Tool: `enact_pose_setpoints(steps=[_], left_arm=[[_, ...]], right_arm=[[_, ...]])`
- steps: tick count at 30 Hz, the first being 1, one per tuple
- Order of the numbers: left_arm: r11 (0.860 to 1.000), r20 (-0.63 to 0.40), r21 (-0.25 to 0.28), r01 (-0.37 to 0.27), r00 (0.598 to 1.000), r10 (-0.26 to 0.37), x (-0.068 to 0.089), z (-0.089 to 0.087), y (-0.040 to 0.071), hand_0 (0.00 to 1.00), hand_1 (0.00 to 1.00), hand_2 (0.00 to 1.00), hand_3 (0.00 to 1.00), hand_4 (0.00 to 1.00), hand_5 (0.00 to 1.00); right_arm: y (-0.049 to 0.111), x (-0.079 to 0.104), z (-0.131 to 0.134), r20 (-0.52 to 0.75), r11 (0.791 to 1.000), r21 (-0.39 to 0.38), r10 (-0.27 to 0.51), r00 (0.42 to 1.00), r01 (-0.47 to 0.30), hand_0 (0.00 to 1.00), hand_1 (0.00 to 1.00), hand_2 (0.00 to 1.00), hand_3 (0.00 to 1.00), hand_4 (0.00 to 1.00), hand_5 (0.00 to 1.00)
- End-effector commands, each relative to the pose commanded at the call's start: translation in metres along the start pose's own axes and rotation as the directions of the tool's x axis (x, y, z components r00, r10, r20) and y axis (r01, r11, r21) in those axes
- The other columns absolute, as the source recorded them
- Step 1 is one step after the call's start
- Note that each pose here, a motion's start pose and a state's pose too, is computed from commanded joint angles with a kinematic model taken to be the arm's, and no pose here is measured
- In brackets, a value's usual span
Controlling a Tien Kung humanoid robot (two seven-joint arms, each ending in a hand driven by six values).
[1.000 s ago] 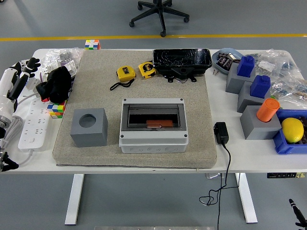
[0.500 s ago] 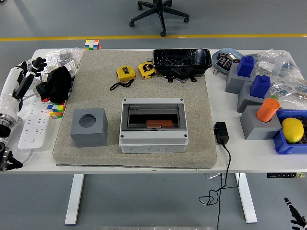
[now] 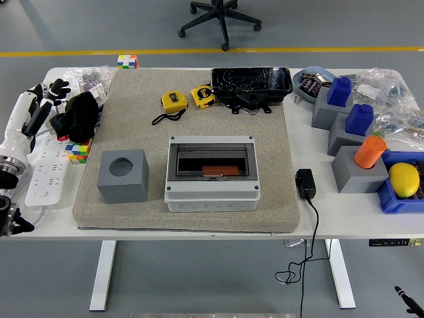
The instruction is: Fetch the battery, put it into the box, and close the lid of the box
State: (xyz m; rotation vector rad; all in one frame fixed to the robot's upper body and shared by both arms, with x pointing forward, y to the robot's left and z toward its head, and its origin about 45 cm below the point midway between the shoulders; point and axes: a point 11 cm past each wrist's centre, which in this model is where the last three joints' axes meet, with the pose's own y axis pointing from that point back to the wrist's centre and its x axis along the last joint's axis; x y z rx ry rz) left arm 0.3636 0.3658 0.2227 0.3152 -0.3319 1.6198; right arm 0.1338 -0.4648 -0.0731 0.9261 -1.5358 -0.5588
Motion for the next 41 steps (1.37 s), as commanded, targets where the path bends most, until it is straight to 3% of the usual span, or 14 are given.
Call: enact_pose_setpoints(steps=[3,4,11,15,16,21,22,27,29,41], left_arm=[[1.0,0.001,0.0,0.003,1.0,-0.003,-0.001,0.0,0.0,0.768,0.77,0.724,0.728,0.998,0.998],[1.0,0.001,0.0,0.003,1.0,-0.003,-0.001,0.0,0.0,0.766,0.767,0.725,0.725,0.998,0.998],[1.0,0.006,0.002,0.005,1.0,-0.005,0.0,-0.001,0.0,0.764,0.765,0.721,0.723,0.998,0.998],[1.0,0.009,0.005,0.011,1.0,-0.011,-0.002,-0.002,0.001,0.764,0.765,0.721,0.723,0.998,0.998],[1.0,0.009,0.007,0.013,1.0,-0.013,-0.003,-0.002,0.001,0.762,0.761,0.72,0.723,0.998,0.998],[1.0,0.012,0.011,0.021,1.0,-0.021,-0.004,-0.003,0.001,0.762,0.761,0.72,0.723,0.998,0.998],[1.0,0.013,0.011,0.022,1.0,-0.022,-0.004,-0.003,0.001,0.76,0.76,0.719,0.723,0.998,0.998],[1.0,0.014,0.011,0.024,1.0,-0.024,-0.004,-0.003,0.001,0.76,0.76,0.719,0.723,0.998,0.998],[1.0,0.014,0.011,0.025,1.0,-0.025,-0.005,-0.003,0.001,0.76,0.759,0.718,0.721,0.998,0.998],[1.0,0.017,0.01,0.022,1.0,-0.022,-0.003,-0.002,0.001,0.761,0.755,0.717,0.721,0.998,0.998]], right_arm=[[0.0,0.003,0.0,-0.05,1.0,-0.011,0.019,0.999,-0.02,0.495,0.459,0.478,0.465,0.747,0.192],[0.0,0.003,0.0,-0.059,1.0,-0.012,0.023,0.998,-0.023,0.43,0.421,0.468,0.447,0.687,0.11],[-0.001,0.006,0.0,-0.085,0.999,-0.005,0.033,0.996,-0.033,0.448,0.44,0.474,0.434,0.667,0.082],[-0.001,0.006,0.003,-0.032,1.0,-0.008,0.021,0.999,-0.021,0.448,0.44,0.474,0.434,0.667,0.082],[-0.001,0.004,0.005,0.006,1.0,-0.015,0.004,1.0,-0.004,0.829,0.8,0.787,0.785,0.998,0.694],[-0.001,-0.001,0.014,0.12,0.997,-0.042,-0.053,0.991,0.059,0.829,0.8,0.787,0.785,0.998,0.694],[-0.001,-0.002,0.016,0.127,0.997,-0.045,-0.06,0.99,0.067,0.932,0.885,0.858,0.884,0.998,0.998],[-0.001,-0.006,0.025,0.158,0.989,-0.08,-0.107,0.982,0.121,0.932,0.885,0.858,0.884,0.998,0.998],[-0.001,-0.007,0.028,0.165,0.987,-0.089,-0.117,0.979,0.133,0.974,0.916,0.886,0.909,0.998,0.998],[0.0,-0.01,0.035,0.181,0.985,-0.106,-0.118,0.976,0.139,0.978,0.941,0.905,0.927,0.998,0.998]])
